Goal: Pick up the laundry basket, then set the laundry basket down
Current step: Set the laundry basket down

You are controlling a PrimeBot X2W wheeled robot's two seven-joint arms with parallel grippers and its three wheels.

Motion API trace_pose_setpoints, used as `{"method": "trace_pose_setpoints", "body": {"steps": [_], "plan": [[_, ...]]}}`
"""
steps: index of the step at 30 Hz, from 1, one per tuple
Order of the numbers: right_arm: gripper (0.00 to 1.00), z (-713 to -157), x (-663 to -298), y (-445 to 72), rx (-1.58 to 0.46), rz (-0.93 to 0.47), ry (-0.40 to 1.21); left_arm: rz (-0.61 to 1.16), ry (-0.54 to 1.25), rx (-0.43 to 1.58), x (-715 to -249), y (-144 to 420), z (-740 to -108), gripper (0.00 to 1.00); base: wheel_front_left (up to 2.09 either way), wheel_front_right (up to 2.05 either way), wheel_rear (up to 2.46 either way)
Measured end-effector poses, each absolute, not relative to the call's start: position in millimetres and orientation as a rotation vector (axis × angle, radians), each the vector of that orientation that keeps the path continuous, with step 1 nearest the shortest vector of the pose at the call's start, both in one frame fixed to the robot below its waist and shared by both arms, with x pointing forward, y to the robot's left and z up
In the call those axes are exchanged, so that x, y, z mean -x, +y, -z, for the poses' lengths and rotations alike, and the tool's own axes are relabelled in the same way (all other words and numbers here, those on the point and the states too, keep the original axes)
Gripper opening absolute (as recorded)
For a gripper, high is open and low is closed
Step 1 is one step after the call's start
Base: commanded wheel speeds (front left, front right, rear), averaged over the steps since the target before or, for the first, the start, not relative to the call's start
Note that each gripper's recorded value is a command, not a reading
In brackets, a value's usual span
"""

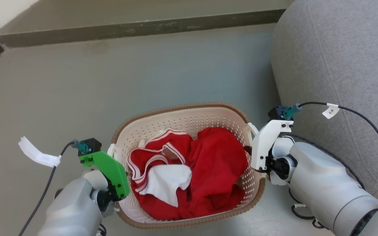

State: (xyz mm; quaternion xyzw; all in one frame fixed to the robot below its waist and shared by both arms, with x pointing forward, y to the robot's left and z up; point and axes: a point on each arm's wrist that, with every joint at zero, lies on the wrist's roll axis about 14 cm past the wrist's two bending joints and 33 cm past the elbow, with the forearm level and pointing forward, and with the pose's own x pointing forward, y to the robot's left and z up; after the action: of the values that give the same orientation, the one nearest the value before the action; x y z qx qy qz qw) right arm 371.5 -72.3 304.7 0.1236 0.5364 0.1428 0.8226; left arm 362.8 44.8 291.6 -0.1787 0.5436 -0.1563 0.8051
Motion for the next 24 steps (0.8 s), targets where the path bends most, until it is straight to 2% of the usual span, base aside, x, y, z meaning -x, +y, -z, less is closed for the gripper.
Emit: {"method": "trace_pose_setpoints", "body": {"steps": [24], "plan": [[0.00, -267.5, -425.2, -68.8, -0.271, -0.307, 1.096, 0.299, 1.077, 0.396, -428.9, 47.8, -253.6, 0.00, 0.00, 0.00, 0.00]]}}
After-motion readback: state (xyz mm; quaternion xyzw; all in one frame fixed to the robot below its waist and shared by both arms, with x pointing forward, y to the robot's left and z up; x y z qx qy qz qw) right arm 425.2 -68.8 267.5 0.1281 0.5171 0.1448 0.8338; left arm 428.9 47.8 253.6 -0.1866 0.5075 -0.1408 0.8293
